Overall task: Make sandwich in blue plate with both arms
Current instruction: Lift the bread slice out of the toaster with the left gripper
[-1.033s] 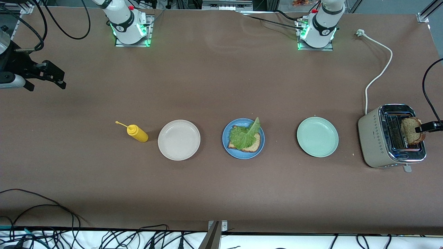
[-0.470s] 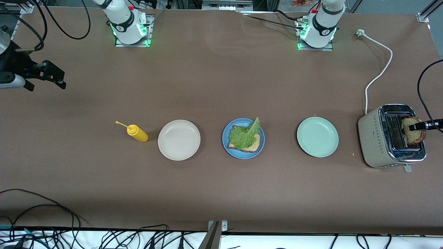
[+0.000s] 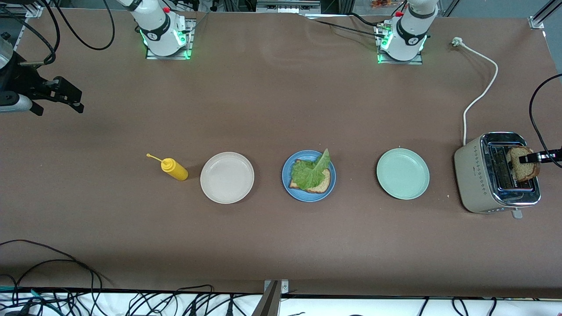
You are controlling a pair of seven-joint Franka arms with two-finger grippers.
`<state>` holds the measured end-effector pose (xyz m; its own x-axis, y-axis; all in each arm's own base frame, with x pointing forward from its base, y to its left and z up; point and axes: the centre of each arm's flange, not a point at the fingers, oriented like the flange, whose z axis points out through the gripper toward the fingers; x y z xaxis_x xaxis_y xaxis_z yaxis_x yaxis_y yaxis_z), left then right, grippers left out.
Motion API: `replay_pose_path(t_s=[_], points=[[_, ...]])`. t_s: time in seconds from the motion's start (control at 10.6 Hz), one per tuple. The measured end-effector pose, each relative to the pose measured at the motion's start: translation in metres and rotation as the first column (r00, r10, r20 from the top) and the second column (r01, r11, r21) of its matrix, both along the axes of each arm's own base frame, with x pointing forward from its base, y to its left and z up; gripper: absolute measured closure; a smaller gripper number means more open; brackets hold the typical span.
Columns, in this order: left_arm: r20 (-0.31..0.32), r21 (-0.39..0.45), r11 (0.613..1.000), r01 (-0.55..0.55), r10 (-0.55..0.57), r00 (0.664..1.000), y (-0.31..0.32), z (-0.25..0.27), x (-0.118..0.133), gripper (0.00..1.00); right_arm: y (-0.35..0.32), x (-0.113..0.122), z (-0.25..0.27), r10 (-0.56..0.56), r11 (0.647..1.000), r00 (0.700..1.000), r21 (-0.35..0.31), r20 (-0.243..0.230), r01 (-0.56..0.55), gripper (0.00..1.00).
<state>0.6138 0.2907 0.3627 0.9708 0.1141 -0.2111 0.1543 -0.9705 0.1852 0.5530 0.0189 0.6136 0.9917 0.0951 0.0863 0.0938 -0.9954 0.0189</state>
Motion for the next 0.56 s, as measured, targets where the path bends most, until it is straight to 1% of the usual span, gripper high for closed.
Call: replay_pose_path(t_s=[0.19,0.28,0.38,0.47,0.56], points=[[-0.001,-0.001,1.0,0.003,-0.003,1.0,-0.001,0.004,0.0,0.85,0.0,0.0,0.0,0.0,1.0,1.0,0.0,0.0,0.0,0.0],[0.009,0.002,1.0,0.006,-0.006,1.0,-0.003,0.011,0.001,0.85,0.0,0.0,0.0,0.0,1.0,1.0,0.0,0.0,0.0,0.0],[0.022,0.008,1.0,0.011,-0.011,1.0,-0.006,0.022,0.003,0.89,0.0,0.0,0.0,0.0,1.0,1.0,0.0,0.0,0.0,0.0],[0.037,0.016,1.0,0.015,-0.015,0.999,-0.008,0.035,0.004,0.89,0.0,0.0,0.0,0.0,1.0,1.0,0.0,0.0,0.0,0.0],[0.038,0.018,1.0,0.021,-0.022,0.999,-0.012,0.048,0.003,0.89,0.0,0.0,0.0,0.0,1.0,1.0,0.0,0.0,0.0,0.0]])
